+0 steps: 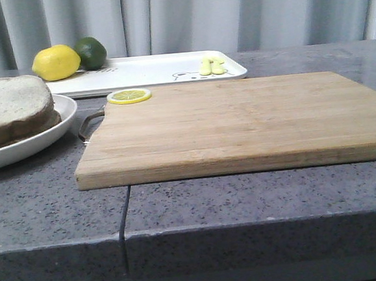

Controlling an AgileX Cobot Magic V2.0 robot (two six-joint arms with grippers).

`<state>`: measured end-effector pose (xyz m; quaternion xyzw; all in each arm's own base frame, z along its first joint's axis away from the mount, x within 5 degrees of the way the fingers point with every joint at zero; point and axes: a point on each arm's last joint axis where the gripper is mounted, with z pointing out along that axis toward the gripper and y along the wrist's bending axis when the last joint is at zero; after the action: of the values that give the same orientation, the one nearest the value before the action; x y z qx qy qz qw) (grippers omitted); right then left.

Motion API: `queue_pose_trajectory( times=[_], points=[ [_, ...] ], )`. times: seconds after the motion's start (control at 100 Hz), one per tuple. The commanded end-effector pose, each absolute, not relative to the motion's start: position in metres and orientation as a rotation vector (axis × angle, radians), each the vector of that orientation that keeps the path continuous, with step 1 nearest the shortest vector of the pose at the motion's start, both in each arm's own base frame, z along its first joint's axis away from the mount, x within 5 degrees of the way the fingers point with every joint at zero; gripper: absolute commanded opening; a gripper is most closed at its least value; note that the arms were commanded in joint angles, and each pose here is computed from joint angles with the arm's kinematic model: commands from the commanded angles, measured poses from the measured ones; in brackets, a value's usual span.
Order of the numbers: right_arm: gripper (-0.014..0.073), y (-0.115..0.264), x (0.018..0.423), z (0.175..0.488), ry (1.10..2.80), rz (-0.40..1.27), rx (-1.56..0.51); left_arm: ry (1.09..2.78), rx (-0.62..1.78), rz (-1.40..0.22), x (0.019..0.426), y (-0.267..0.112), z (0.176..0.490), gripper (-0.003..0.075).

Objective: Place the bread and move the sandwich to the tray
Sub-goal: 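Grasp the white plate rim with the left gripper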

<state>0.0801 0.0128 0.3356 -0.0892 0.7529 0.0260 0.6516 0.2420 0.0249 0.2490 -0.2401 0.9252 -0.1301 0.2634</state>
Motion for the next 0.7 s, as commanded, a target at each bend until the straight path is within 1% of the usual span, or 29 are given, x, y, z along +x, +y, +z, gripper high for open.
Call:
queue_pose_trajectory(
  times=[0.0,0.27,0.34,0.44,0.51,0.63,0.69],
  points=[
    [0.0452,0.0117,0.0794,0.3507,1.612,0.046,-0.189,2.415,-0.667,-0.379,0.2504,0.0258,0.2613,0.0544],
    [0.0452,0.0117,0.0794,0.3508,1.611,0.046,-0.189,2.43,-0.676,-0.381,0.2527,0.0261,0.257,0.0543],
    [0.0452,0.0117,0.0794,0.3508,1.611,0.046,-0.189,2.43,-0.676,-0.381,0.2527,0.0261,0.257,0.0515],
    [0.0452,0.0117,0.0794,0.3508,1.611,0.046,-0.189,2.43,-0.676,-0.381,0.2527,0.0261,0.257,0.0419],
    [0.0452,0.0117,0.0794,0.3508,1.611,0.046,-0.189,2.43,-0.676,-0.381,0.2527,0.0261,0.257,0.0325],
    [0.0452,0.0117,0.0794,0.3508,1.611,0.046,-0.189,2.432,-0.676,-0.382,0.2526,0.026,0.2569,0.0141],
    [0.0452,0.0117,0.0794,0.3508,1.611,0.046,-0.189,2.432,-0.676,-0.382,0.2526,0.026,0.2569,0.0068]
  ],
)
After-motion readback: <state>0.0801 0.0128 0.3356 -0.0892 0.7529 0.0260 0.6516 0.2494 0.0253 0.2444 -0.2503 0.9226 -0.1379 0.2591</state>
